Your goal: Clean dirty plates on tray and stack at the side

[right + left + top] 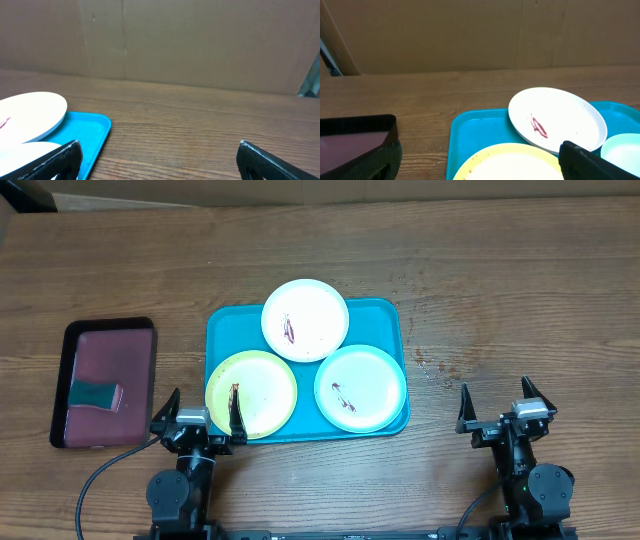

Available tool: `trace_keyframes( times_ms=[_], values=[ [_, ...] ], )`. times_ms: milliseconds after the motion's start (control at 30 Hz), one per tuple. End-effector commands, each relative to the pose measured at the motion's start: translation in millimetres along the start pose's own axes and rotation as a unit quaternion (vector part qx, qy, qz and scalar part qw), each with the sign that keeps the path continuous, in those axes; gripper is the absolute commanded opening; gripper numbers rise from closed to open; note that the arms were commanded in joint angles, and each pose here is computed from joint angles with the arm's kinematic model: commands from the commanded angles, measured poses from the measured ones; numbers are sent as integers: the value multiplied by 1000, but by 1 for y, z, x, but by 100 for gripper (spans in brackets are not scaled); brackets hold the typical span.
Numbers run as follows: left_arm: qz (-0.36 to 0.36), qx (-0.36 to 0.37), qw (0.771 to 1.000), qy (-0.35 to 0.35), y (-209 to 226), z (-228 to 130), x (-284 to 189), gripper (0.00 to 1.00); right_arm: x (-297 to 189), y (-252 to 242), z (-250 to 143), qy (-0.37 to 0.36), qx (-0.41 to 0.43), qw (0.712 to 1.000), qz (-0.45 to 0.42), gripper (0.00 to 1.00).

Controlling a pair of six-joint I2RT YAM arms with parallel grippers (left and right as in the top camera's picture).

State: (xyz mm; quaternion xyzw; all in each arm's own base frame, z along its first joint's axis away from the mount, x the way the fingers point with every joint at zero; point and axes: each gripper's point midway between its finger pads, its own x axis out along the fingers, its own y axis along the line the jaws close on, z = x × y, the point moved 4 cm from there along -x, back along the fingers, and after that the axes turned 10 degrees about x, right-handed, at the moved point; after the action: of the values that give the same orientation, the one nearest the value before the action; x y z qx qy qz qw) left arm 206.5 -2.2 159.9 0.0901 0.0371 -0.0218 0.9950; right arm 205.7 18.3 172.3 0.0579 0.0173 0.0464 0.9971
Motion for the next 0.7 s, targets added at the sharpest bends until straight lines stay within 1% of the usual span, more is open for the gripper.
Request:
trace_keyframes(
  times_ms=[0, 500, 533, 600, 633, 667],
  values=[
    [6, 10, 1000, 2, 2, -2, 0, 100, 0, 0, -3, 0, 0, 1000, 3, 100],
    [6, 10, 1000, 2, 2, -2, 0, 100, 0, 0, -3, 0, 0, 1000, 3, 100],
    [16, 19, 1000, 1, 4, -1, 0, 100, 0, 0, -3, 0, 0, 1000, 3, 100],
    [31, 25, 999, -19, 9, 8, 0, 100, 0, 0, -3, 0, 0, 1000, 3, 100],
    [16, 14, 999, -47, 5, 19, -1, 100, 0, 0, -3, 0, 0, 1000, 3, 100],
    [-17, -6, 997, -74, -2, 29, -2, 100, 0, 0, -3, 0, 0, 1000, 3, 100]
  ],
)
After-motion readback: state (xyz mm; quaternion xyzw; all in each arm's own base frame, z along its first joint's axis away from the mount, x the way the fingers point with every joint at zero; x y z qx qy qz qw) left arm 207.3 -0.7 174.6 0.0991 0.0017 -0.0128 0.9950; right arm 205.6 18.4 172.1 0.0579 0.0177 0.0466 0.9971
